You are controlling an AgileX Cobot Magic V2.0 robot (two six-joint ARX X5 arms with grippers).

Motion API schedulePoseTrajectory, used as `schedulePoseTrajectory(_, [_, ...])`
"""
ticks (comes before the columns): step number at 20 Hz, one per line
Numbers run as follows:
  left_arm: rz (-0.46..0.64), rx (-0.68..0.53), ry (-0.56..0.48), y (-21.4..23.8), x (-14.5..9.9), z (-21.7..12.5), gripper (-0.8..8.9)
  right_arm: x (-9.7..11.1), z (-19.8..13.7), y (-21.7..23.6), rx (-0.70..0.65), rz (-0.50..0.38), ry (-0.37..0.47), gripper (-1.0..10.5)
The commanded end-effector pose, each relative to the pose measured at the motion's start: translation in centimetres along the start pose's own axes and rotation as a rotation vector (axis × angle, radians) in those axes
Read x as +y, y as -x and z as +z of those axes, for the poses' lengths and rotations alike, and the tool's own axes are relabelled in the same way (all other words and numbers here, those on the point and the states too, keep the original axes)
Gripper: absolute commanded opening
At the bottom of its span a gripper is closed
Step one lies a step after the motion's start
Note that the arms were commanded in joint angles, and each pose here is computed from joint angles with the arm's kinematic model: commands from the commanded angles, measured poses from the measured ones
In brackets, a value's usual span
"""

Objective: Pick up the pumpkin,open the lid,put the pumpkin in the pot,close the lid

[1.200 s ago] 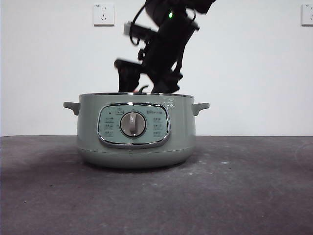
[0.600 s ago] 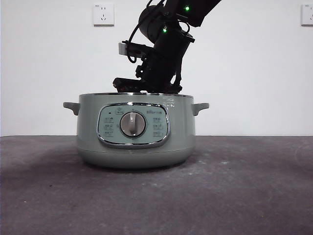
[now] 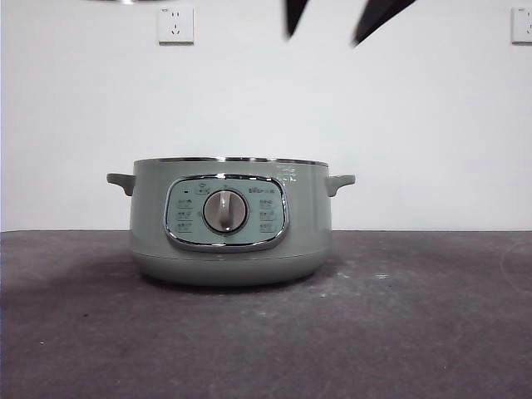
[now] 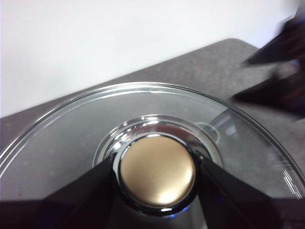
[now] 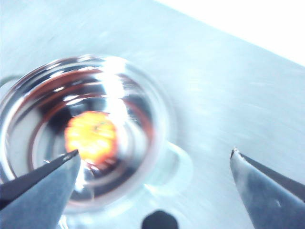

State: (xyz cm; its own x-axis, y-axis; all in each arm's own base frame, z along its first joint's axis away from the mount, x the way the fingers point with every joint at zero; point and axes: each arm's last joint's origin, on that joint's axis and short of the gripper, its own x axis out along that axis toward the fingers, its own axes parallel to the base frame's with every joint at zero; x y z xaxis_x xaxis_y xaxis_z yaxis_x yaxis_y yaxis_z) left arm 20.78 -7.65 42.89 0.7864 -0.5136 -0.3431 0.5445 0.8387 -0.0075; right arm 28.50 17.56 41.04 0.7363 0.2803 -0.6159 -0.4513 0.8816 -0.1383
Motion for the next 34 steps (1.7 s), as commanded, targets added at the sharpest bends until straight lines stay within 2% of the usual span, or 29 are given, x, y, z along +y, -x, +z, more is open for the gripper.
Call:
schedulePoseTrajectory(1, [-0.041,-0.042,-0.020,-2.2,0.4,0.5,-0.09,-0.8,-0.4,3.8,-0.018,-0.006,-0.027,5.6])
schedulePoseTrajectory(8, [-0.095,0.012,-0.038,-12.2,1.2,-1.5,-0.09,-2.1,-2.6,12.9,-0.089,-0.009,-0.040,5.6])
schedulePoseTrajectory(14, [-0.116,0.052,-0.035,-18.0,1.4,-4.1,-0.09,-2.4,-3.5,15.3,-0.104,-0.010,-0.049,5.6])
schedulePoseTrajectory(21, [-0.118,0.069,-0.045,-21.0,0.7,-5.7,-0.09,-2.4,-3.7,15.3,-0.086,-0.008,-0.047,5.6])
schedulePoseTrajectory(34, [-0.133,0.157,-0.030,-22.2,0.4,-7.4,-0.09,-2.4,-3.7,15.2,-0.084,-0.010,-0.047,5.6])
